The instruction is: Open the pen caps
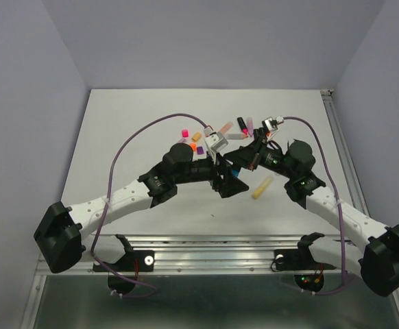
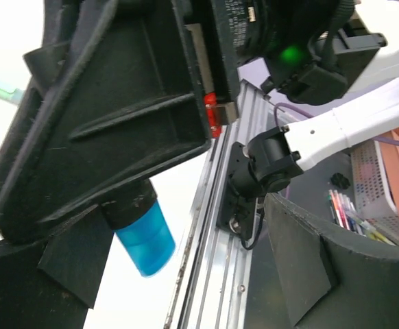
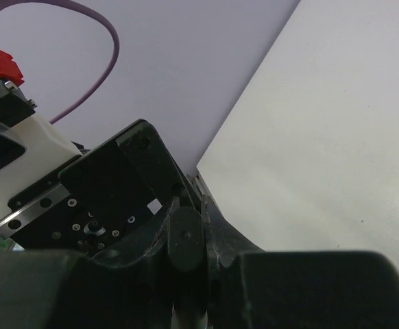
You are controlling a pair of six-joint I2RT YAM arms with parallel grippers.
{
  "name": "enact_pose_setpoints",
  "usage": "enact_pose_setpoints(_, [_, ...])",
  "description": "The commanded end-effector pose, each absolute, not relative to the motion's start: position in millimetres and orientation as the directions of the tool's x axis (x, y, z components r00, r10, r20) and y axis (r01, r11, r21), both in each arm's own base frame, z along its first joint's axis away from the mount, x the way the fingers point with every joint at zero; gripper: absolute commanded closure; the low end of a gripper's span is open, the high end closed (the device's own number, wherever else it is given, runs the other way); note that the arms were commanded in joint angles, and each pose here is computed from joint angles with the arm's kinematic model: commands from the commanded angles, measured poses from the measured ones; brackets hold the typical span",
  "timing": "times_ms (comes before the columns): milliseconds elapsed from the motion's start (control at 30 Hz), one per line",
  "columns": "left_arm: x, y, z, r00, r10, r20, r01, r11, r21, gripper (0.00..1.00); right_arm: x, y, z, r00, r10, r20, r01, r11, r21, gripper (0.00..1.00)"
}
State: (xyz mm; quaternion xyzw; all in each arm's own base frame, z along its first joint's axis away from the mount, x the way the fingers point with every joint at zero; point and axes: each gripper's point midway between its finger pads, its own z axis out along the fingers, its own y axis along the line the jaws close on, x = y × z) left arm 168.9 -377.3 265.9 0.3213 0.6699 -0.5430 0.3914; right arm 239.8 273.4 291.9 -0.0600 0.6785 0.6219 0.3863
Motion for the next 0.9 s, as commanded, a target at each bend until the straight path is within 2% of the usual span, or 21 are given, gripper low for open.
enact_pose_setpoints(0, [158.5, -383.0, 297.2, -0.448, -0.052, -0.893, 0.888, 0.09, -0.451, 0.02, 236.1, 279.2, 330.1, -0.632, 0.412, -0.656, -0.66, 0.157, 0.735, 0.99])
enact_pose_setpoints(100, [156.8, -383.3, 295.2, -0.453, -0.047, -0.89, 0.886, 0.081, -0.456, 0.21, 248.2, 279.3, 327.8, -0.607, 0.425, -0.671, -0.658, 0.203, 0.725, 0.99])
enact_pose_setpoints(133, [155.8, -383.2, 293.8, -0.454, -0.044, -0.89, 0.886, 0.078, -0.456, 0.3, 250.6, 278.9, 328.7, -0.598, 0.432, -0.676, -0.661, 0.212, 0.72, 0.99])
enact_pose_setpoints(267, [155.2, -381.7, 293.6, -0.461, -0.049, -0.886, 0.883, 0.08, -0.463, 0.44, 255.2, 281.2, 330.1, -0.59, 0.427, -0.685, -0.669, 0.217, 0.711, 0.99])
enact_pose_setpoints(367, [157.7, -381.6, 296.6, -0.466, -0.066, -0.882, 0.878, 0.091, -0.47, 0.48, 252.9, 283.1, 329.9, -0.596, 0.419, -0.685, -0.676, 0.199, 0.709, 0.99])
enact_pose_setpoints(533, [158.5, -380.7, 307.7, -0.465, -0.111, -0.878, 0.876, 0.083, -0.474, 0.6, 244.9, 283.4, 326.5, -0.606, 0.412, -0.681, -0.686, 0.164, 0.709, 0.99])
enact_pose_setpoints(867, [159.5, -381.1, 324.3, -0.495, -0.18, -0.85, 0.857, 0.059, -0.512, 0.64, 234.5, 277.9, 328.1, -0.589, 0.455, -0.667, -0.706, 0.111, 0.699, 0.99])
